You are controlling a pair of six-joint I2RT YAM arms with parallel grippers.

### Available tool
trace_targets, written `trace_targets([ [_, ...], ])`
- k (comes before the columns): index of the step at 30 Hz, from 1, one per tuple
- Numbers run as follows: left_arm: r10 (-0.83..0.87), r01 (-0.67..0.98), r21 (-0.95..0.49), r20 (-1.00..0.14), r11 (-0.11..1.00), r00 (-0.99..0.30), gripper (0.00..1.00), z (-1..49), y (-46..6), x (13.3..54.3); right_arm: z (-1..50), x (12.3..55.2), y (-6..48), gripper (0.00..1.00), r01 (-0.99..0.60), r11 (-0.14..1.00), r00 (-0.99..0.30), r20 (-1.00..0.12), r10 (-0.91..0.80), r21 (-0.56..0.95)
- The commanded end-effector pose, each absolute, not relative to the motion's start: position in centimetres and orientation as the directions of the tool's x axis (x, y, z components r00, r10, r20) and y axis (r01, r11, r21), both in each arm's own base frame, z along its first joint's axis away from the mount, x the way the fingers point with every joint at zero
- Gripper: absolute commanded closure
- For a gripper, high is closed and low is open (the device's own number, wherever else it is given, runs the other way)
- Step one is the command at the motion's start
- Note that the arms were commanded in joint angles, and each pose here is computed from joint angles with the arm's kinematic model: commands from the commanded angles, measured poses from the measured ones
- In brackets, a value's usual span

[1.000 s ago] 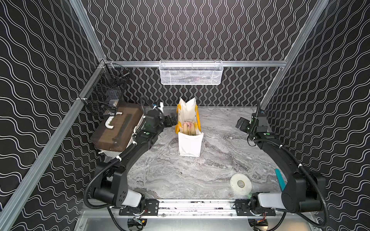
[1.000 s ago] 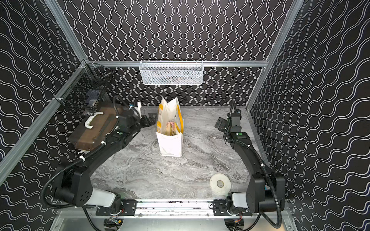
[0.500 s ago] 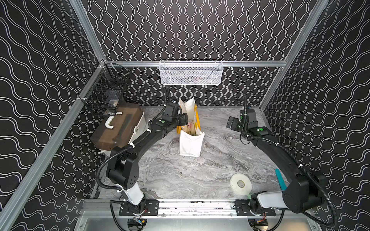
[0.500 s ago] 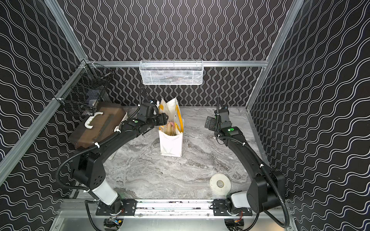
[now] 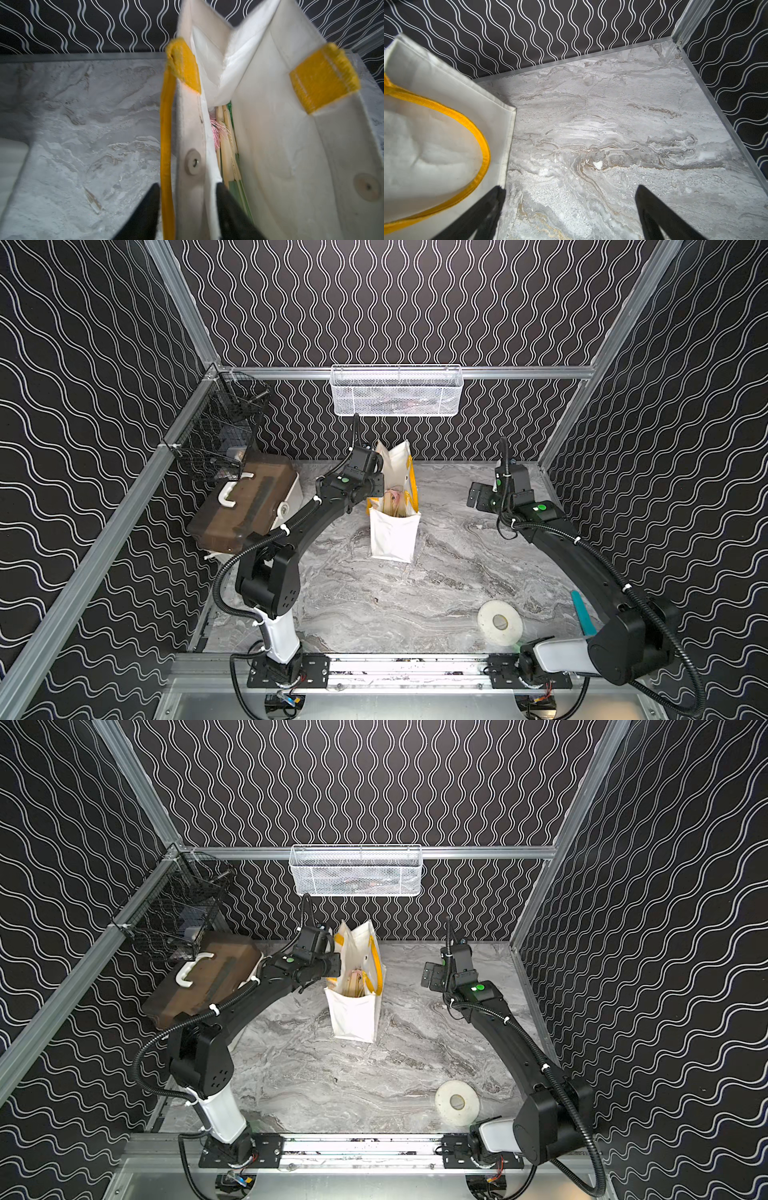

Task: Take out the folding fans from the tote bags
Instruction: Adjust the canvas bag at the center of the board.

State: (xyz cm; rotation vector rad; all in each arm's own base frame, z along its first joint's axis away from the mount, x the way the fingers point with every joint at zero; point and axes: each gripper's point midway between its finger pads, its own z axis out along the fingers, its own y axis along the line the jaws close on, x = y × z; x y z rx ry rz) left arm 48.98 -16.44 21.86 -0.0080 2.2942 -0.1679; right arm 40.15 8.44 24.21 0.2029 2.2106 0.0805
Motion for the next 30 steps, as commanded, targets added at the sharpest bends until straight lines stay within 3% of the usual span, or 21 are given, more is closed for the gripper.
trace_targets([
  [1, -0.003, 0.035, -0.035, -0.741, 0.999, -0.671, 0.32, 22.3, -15.2, 49.4, 24.8, 40.2, 8.7, 0.00, 0.104, 0.983, -0.579, -0.795, 0.182, 0.149],
  [12, 0.060, 0.104, -0.024, -0.681, 0.994, -0.730, 0.36, 21.1, -16.1, 51.7, 24.9, 40.4, 9.1, 0.00, 0.085, 0.984, -0.576, -0.798, 0.178, 0.158],
  [16, 0.065, 0.125, -0.044, -0.661, 0.991, -0.747, 0.50, 19.7, -16.9, 52.5, 25.3, 40.4, 9.5, 0.00, 0.070, 0.983, -0.575, -0.798, 0.180, 0.172],
  [22, 0.064, 0.136, -0.051, -0.685, 0.989, -0.725, 0.97, 20.2, -17.2, 53.2, 25.9, 40.2, 9.8, 0.00, 0.051, 0.979, -0.563, -0.804, 0.191, 0.197],
  [30, 0.092, 0.275, -0.100, -0.789, 0.956, -0.607, 1.00, 28.0, -19.0, 52.1, 27.7, 39.9, 11.8, 0.01, -0.039, 0.959, -0.562, -0.799, 0.212, 0.282],
])
